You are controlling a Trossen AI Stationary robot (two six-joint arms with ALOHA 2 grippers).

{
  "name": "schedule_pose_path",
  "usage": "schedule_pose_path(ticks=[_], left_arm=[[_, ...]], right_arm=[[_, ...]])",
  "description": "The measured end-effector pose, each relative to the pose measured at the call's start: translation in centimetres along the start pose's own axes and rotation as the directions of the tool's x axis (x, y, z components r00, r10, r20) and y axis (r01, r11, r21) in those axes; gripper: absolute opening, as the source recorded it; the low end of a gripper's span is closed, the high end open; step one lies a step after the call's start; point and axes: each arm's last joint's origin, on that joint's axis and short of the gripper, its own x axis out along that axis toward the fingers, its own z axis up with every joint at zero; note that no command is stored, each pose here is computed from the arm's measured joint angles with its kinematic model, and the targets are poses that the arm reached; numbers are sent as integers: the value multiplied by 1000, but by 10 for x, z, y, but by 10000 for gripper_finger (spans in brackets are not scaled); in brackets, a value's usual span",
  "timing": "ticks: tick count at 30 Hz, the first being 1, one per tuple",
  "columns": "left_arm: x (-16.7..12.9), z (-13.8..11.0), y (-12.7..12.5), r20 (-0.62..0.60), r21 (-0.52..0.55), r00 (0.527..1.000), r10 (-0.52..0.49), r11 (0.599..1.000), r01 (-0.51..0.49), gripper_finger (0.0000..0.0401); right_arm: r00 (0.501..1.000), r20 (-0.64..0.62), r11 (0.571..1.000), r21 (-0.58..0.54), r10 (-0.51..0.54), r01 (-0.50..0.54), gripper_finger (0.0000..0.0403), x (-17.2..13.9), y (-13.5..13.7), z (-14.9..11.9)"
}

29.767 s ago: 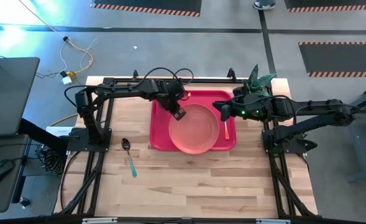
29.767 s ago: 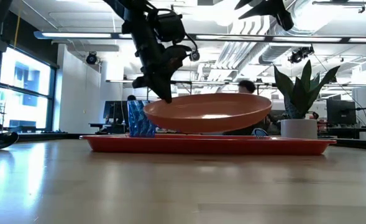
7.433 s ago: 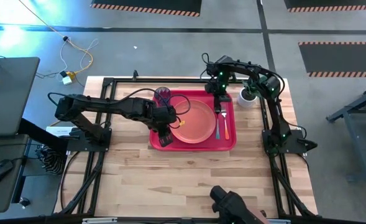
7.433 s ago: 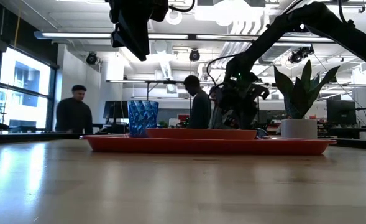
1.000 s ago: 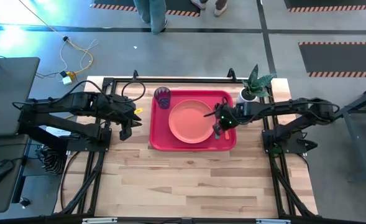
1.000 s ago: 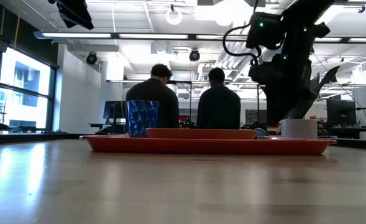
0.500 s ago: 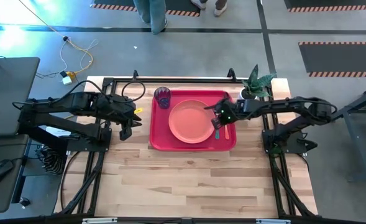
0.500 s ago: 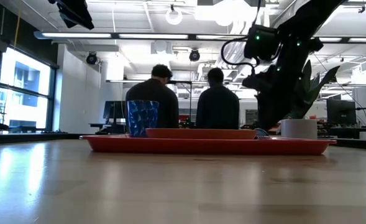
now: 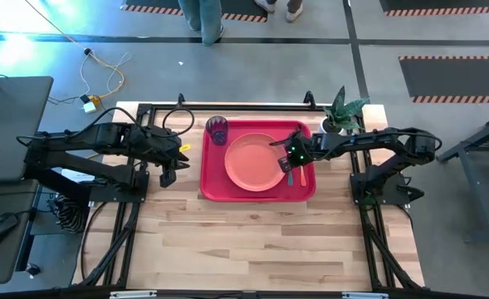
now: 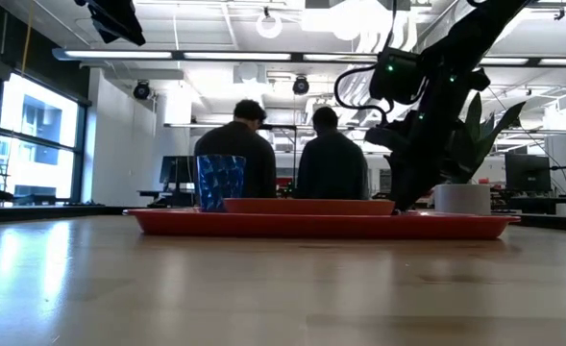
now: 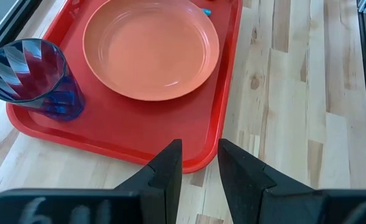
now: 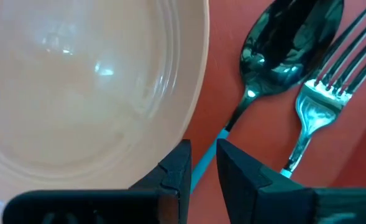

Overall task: Pick and place plate/cup/fork/spoon on tray
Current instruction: Adjust the orange plate on the red serving tray, then return to Home Position

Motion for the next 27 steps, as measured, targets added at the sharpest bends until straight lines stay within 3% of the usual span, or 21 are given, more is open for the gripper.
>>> schedule_pose_path(ticks=[17,27], left_arm=[[0,0,0,0,0,1000,0,1000,0,92],[-7,-4,2,47,-29,999,-11,1000,13,92]], right_arm=[[999,-8,999,7,39,-39,67,-2,3,0],[996,66,997,-42,67,-64,67,-44,26,9]])
